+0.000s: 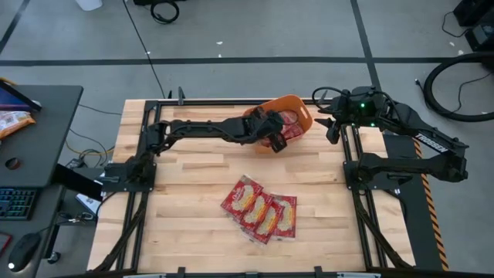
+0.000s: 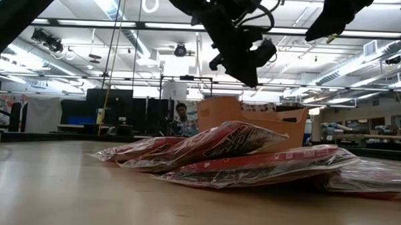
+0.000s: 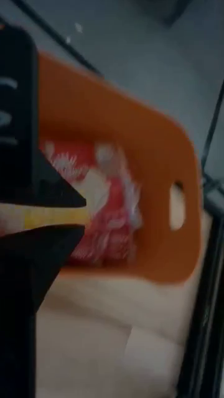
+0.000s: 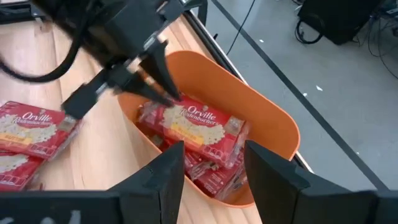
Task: Sort popcorn bags into baskets
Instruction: Put the red popcorn bag into the orange bin
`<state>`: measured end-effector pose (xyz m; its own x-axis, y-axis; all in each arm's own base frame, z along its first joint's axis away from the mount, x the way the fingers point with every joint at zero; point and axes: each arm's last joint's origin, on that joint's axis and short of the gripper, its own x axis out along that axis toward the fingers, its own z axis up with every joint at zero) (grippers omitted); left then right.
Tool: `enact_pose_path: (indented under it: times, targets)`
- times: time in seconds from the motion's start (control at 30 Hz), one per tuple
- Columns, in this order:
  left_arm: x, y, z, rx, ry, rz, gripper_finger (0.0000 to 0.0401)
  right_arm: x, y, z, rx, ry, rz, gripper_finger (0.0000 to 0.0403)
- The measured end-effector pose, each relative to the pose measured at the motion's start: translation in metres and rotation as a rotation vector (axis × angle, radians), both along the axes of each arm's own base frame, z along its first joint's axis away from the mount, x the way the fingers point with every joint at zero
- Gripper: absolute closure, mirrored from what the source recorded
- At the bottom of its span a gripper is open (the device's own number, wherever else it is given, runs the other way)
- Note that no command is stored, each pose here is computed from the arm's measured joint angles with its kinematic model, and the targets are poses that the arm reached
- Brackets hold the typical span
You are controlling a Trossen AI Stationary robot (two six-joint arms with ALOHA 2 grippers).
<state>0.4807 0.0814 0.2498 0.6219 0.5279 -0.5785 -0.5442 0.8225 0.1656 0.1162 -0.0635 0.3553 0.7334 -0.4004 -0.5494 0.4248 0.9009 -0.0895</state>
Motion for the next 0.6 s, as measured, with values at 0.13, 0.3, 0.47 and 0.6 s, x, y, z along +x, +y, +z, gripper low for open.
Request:
enact_pose_path:
  times: [0.13,0.3,0.47,0.6]
  targets:
    - [0.007,-0.016,0.011,-0.082,-0.053,-0.104,0.0306,0.0,0.0,0.0,0.0,-0.001,0.0,0.0233]
    - [0.01,-0.045,0.025,-0.308,-0.098,-0.253,0.0294,0.0,0.0,0.0,0.006,-0.004,0.01,0.0233]
    - [0.002,-0.087,0.014,-0.551,0.021,-0.321,0.0292,0.001,0.001,0.0,0.015,-0.007,0.034,0.0233]
    - [-0.011,-0.123,-0.004,-0.685,0.147,-0.212,0.0292,0.001,0.001,0.0,0.016,-0.009,0.042,0.0233]
